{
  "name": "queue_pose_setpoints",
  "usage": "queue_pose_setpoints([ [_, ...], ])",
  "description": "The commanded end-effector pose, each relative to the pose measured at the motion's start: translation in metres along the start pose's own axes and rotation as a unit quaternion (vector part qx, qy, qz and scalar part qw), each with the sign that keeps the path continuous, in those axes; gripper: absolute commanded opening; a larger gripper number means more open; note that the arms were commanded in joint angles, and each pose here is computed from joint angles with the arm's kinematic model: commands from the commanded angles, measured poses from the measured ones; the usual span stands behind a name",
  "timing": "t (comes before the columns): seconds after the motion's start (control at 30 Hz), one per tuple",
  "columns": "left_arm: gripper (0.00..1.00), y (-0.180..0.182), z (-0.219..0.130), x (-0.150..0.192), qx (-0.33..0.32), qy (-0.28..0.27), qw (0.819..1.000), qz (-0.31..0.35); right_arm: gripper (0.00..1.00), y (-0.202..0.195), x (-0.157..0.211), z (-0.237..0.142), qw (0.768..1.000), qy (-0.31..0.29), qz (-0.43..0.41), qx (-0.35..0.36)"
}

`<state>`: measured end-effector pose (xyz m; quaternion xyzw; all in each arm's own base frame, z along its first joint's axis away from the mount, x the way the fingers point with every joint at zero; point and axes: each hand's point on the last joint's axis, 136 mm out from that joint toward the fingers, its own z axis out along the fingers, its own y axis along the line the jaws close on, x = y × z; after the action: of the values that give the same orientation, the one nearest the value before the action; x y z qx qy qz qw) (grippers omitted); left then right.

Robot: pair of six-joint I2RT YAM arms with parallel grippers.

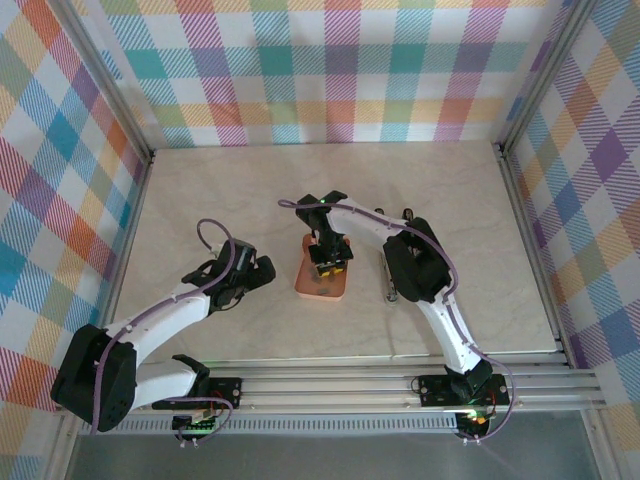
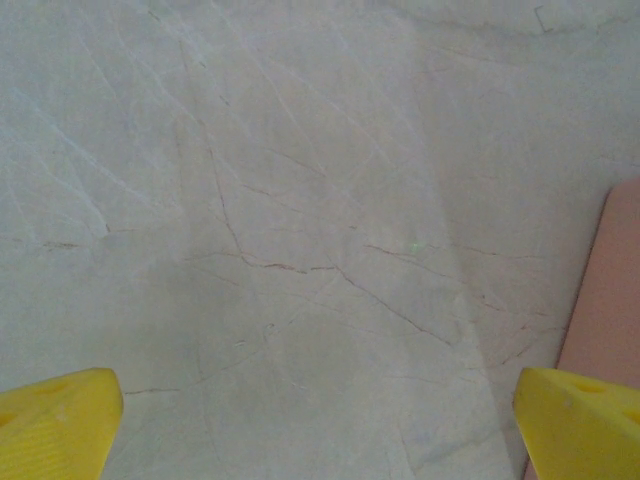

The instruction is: Load the staples into the stapler

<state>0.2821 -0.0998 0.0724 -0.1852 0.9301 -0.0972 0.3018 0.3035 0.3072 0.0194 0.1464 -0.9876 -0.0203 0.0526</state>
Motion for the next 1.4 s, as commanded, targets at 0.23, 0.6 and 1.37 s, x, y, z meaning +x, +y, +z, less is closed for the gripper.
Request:
queue_pose_setpoints([
  [0.23,1.00,-0.009,-0.004,-0.013,0.015,-0.015,1.000,0.001,0.27,-0.004,-0.002,0.022,1.000,0.006,-0.003,0.028],
  [0.6,1.00,-0.011,-0.009,-0.016,0.023,-0.021,0.999,0.008,0.18,-0.014,0.000,0.041,0.997,0.009,-0.004,0.078],
  [1.37,1.00,-0.087,-0.031,-0.038,0.143,-0.071,0.983,0.088,0.16,-0.038,0.004,-0.115,0.968,-0.250,0.026,-0.001],
])
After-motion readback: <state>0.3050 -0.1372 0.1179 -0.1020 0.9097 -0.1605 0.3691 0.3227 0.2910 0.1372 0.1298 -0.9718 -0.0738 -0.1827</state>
